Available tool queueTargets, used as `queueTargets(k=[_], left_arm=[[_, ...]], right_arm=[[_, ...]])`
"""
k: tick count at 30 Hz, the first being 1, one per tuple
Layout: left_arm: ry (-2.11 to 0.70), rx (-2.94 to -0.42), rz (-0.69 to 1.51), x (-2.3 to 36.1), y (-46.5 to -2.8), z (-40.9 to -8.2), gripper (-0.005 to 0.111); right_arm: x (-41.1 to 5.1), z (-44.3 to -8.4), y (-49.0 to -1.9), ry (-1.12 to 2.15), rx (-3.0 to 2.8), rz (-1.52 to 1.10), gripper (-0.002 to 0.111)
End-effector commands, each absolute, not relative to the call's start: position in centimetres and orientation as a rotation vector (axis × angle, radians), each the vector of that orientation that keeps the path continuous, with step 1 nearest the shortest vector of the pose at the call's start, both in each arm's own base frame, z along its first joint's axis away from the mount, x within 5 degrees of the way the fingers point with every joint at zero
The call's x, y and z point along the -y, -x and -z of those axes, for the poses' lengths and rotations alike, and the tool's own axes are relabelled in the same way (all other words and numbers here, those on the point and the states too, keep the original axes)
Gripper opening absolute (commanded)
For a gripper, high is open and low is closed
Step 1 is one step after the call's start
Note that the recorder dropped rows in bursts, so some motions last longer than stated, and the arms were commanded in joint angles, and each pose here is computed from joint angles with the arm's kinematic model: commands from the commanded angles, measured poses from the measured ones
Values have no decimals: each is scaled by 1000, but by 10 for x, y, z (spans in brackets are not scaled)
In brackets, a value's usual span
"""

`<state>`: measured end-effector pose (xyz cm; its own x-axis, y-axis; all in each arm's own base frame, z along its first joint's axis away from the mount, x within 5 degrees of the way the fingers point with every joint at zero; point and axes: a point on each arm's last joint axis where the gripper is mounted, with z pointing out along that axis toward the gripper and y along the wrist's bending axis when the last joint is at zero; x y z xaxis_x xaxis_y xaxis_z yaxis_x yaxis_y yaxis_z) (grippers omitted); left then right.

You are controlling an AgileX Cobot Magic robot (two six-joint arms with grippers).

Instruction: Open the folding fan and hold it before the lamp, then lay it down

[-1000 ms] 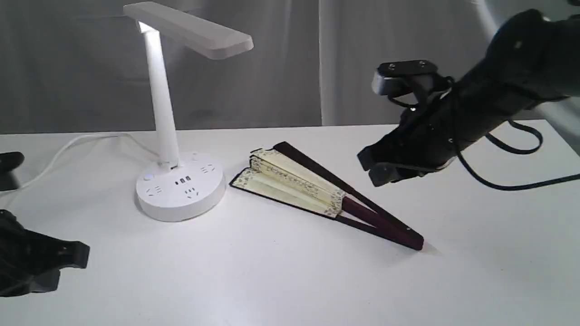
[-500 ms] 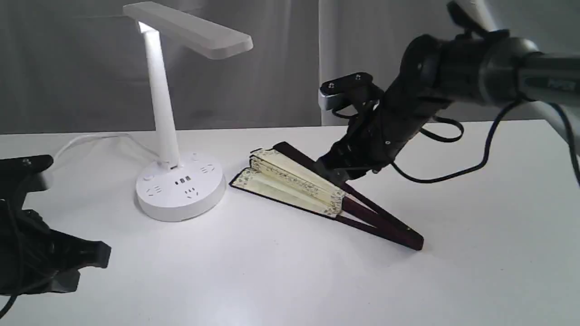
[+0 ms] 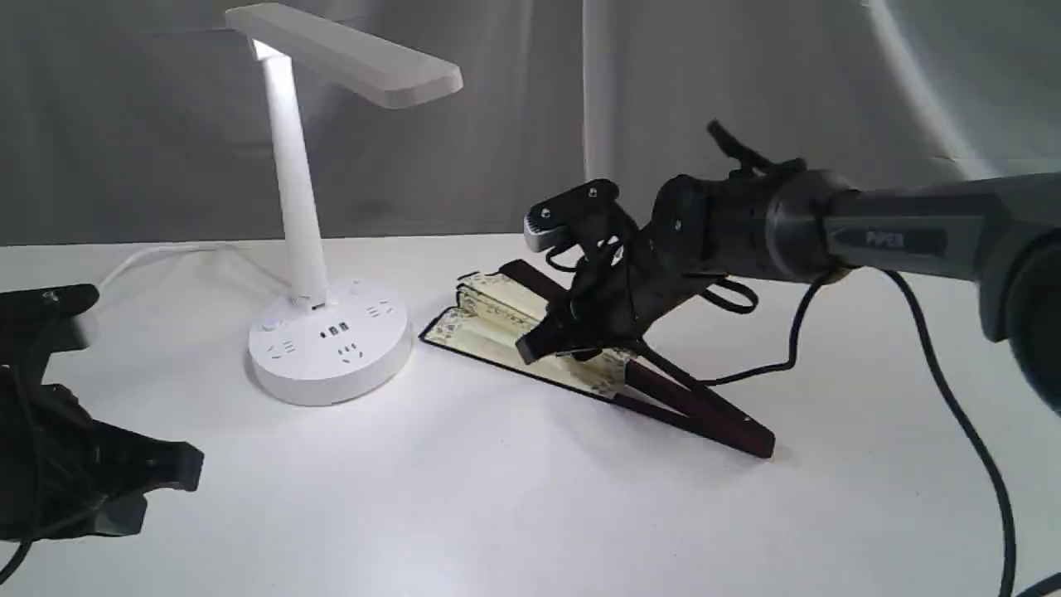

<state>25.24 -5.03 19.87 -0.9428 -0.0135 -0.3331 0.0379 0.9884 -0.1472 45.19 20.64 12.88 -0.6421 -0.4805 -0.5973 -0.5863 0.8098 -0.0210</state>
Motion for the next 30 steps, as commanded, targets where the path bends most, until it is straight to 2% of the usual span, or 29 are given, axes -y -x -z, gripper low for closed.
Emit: queueTargets(k=[1, 15, 21, 24, 30], left_arm=[[-21, -2777, 227, 52, -254, -201, 0], [-21, -2777, 227, 52, -254, -201, 0], [-17, -2777, 231, 52, -254, -201, 0], [-17, -2777, 231, 52, -254, -201, 0], [-17, -2779, 231, 52, -254, -201, 0]], right_arm=[[-208, -125, -457, 766, -2353, -221, 38], [-202, -108, -451, 918, -2427, -134, 38], [-193, -102, -442, 986, -2558, -54, 47], [-187, -100, -438, 1028, -2619, 10, 47], [-169, -97, -435, 884, -2772, 39, 47]])
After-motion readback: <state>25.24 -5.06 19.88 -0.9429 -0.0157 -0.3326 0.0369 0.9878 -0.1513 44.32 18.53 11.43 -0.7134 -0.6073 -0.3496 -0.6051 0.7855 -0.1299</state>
